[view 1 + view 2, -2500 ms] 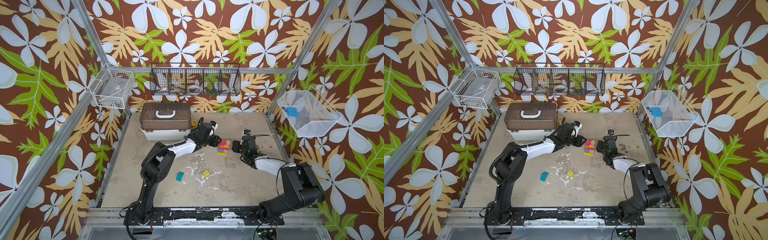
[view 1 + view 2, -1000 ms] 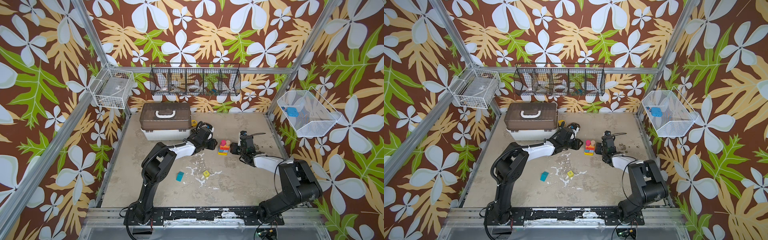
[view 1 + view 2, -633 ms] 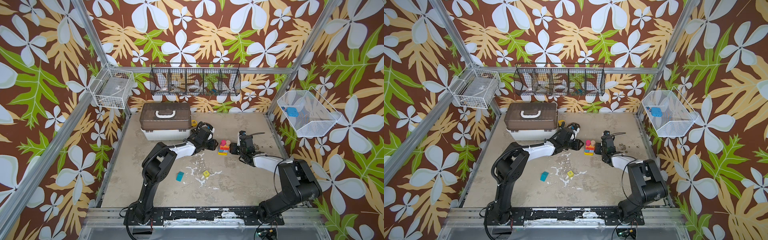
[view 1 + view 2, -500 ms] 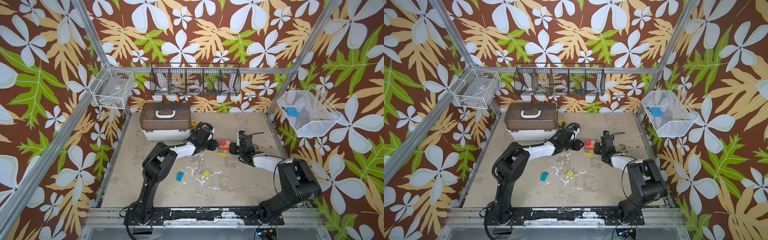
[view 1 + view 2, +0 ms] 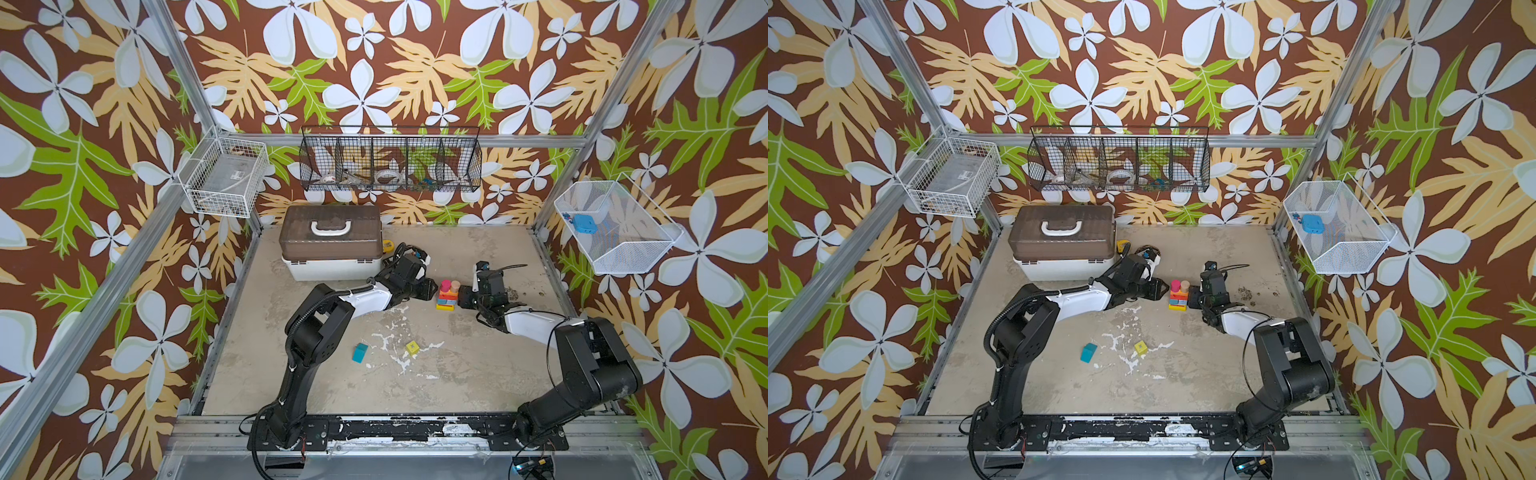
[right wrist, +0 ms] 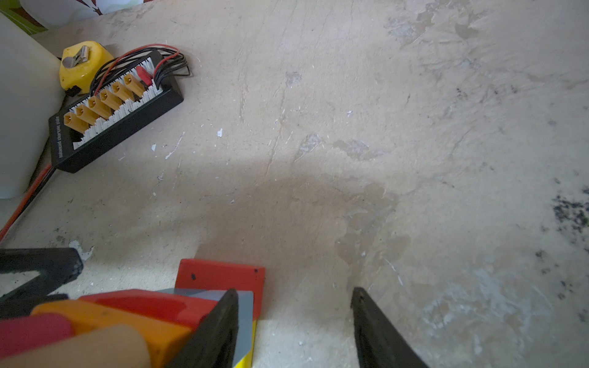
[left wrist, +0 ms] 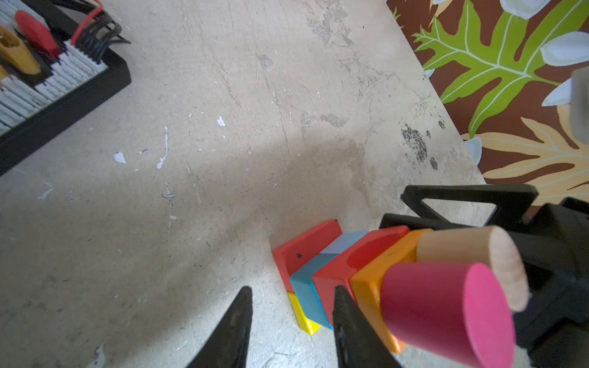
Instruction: Build the wood block tower
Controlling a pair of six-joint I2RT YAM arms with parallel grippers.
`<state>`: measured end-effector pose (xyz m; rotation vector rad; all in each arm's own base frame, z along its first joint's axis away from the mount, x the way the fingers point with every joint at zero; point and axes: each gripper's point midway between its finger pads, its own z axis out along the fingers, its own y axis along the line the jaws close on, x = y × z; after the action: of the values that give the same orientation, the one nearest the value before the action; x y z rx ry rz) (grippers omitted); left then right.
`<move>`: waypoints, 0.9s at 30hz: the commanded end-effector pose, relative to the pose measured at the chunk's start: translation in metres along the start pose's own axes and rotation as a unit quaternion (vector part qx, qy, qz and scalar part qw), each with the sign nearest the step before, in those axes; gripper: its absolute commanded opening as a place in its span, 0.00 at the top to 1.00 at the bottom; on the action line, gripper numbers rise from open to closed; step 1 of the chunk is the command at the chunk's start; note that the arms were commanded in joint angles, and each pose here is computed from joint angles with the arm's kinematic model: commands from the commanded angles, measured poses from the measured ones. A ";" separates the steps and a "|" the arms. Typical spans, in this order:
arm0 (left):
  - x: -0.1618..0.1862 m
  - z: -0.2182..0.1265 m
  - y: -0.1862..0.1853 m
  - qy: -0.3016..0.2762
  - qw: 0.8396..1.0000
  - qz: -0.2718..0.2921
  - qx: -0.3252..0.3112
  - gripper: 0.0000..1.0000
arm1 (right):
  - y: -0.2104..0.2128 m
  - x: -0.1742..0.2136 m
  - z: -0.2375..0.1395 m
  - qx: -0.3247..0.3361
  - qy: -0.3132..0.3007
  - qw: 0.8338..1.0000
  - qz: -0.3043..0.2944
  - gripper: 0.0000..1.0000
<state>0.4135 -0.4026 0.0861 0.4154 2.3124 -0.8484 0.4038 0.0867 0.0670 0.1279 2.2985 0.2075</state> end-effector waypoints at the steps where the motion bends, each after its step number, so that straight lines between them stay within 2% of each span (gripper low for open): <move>1: -0.005 0.001 -0.003 -0.006 1.000 -0.001 0.007 0.56 | 0.002 -0.002 0.000 -0.001 0.000 1.000 -0.007 0.42; 27: -0.007 -0.003 -0.006 -0.008 1.000 -0.001 0.011 0.56 | -0.012 -0.006 -0.010 0.031 -0.023 0.999 0.011 0.38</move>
<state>0.4130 -0.4030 0.0886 0.4176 2.3084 -0.8543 0.3980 0.0748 0.0716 0.1677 2.2759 0.1498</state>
